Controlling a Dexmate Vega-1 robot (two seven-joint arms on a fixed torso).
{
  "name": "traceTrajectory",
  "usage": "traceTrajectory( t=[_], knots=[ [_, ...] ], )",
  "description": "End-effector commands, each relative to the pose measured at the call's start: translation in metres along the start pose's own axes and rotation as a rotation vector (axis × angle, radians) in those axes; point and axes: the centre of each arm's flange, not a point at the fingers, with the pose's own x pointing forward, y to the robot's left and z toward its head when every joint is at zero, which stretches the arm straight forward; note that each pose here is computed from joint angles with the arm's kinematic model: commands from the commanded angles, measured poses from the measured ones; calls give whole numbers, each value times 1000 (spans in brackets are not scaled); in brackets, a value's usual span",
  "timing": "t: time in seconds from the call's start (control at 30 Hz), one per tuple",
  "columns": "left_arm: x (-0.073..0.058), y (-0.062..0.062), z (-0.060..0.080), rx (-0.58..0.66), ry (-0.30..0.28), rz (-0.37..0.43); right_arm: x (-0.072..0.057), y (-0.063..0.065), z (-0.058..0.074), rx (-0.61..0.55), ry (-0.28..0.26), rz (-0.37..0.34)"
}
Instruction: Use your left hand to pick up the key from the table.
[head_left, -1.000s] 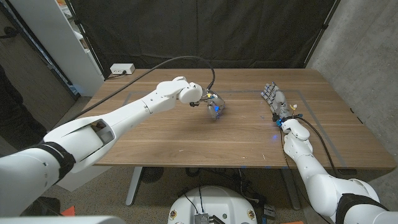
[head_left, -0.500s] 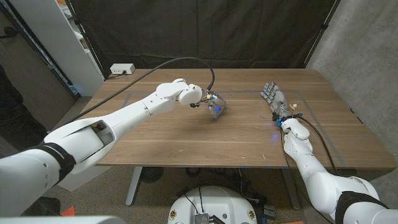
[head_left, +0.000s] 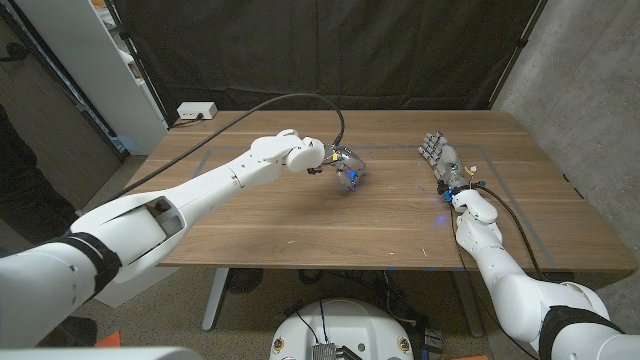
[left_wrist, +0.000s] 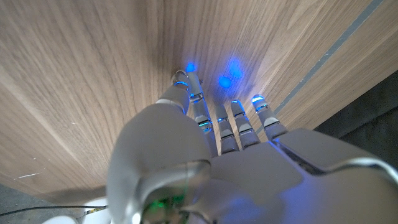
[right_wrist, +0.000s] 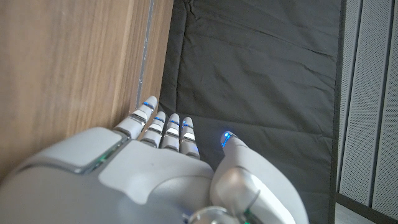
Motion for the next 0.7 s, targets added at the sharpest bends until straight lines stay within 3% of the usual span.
traceTrajectory(
  t=[0.03,0.7],
  knots=[
    [-5,0,3,-9,1,45,-3,0,2,-11,-4,-5],
    [-25,4,5,-4,31,126,-9,6,8,-19,-16,1]
  ],
)
